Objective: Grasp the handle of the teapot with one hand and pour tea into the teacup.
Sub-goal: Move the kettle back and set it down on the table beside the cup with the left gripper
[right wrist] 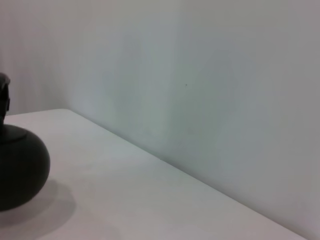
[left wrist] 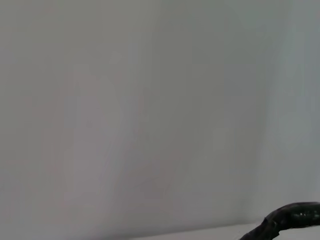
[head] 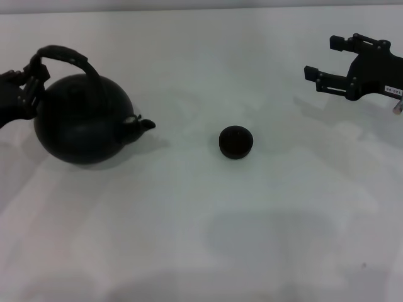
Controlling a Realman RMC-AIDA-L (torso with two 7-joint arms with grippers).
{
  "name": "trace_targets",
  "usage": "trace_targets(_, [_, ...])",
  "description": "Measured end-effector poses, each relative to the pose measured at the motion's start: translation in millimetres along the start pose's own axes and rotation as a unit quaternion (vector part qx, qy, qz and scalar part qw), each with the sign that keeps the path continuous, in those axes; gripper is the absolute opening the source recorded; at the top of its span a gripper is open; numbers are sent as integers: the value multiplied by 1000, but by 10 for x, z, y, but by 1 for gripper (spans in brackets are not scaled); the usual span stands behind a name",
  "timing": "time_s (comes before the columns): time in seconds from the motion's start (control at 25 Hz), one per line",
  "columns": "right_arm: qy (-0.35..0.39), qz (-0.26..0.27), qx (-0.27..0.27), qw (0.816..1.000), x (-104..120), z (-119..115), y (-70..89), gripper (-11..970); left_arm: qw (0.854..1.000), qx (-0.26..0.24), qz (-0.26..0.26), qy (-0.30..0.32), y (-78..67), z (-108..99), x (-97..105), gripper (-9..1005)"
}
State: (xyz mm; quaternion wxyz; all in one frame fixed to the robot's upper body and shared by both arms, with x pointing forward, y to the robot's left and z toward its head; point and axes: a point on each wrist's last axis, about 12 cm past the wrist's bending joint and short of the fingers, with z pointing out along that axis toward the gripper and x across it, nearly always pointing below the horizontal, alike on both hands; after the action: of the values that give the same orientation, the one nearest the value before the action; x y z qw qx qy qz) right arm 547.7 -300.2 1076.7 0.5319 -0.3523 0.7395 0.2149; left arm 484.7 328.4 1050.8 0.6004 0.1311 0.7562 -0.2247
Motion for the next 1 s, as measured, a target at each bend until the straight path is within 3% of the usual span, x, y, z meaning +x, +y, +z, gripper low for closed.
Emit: trace_targets(1.0, [1, -2, 1, 1000, 9, -8, -2, 825, 1000, -8, -3, 8, -7, -52, 220, 113])
